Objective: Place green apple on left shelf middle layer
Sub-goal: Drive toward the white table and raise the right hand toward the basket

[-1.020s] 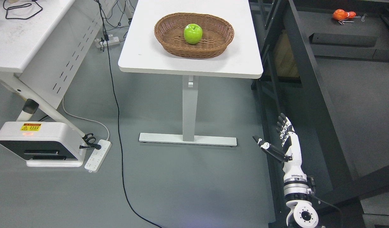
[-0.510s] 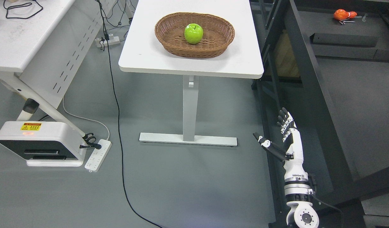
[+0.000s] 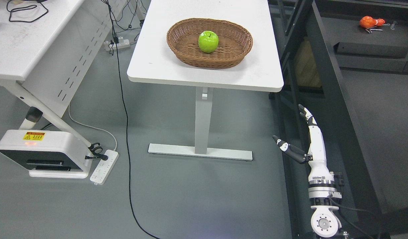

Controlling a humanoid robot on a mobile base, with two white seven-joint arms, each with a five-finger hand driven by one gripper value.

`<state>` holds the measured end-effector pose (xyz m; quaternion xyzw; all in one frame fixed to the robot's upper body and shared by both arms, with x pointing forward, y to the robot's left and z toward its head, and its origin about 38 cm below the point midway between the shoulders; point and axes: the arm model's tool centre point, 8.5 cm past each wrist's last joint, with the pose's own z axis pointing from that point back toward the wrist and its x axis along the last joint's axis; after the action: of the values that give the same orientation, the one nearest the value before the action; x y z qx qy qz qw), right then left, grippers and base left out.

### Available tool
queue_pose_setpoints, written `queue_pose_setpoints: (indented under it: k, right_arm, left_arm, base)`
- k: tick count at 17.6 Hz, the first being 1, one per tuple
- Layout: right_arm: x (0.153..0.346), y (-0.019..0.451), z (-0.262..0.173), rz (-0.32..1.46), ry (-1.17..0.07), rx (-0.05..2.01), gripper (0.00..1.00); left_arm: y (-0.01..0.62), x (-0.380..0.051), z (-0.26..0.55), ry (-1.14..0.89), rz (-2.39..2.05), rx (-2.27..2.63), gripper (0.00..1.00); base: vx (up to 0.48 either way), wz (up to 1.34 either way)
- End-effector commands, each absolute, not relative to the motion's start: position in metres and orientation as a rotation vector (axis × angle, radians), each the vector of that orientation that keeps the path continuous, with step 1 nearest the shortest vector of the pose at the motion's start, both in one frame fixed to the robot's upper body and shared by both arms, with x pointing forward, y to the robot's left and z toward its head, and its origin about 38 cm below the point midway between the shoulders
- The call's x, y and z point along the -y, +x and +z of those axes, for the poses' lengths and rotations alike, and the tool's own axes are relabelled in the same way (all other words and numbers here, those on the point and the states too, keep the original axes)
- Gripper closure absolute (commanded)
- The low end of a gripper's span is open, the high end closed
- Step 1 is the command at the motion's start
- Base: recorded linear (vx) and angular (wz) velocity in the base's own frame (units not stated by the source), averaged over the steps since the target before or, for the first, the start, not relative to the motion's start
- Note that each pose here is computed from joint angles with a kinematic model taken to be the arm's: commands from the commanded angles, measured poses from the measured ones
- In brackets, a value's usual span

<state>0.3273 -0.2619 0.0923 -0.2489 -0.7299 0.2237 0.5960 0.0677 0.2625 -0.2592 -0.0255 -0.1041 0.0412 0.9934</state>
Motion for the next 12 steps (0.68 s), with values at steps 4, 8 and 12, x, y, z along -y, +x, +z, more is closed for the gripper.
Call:
queue_pose_setpoints:
  k: [4,8,12]
  right_arm:
    - [0.274,0.317,0.101,0.468,-0.5,1.828,0.0]
    - [0.279,0.321,0.103,0.461,-0.503,1.811,0.04]
    - [0.28,0.323,0.103,0.455,-0.509,1.796,0.04]
  left_arm:
    - [0.068,-0.274,-0.258,-0.034,0.081,0.211,0.0]
    - [0.068,-0.274,-0.258,-0.034,0.082,0.209,0.0]
    - [0.068,-0.274,-0.258,-0.034,0.081,0.211,0.0]
  base:
    - [0.184,0.19]
    - [0.218,0.27]
    - [0.213,0.29]
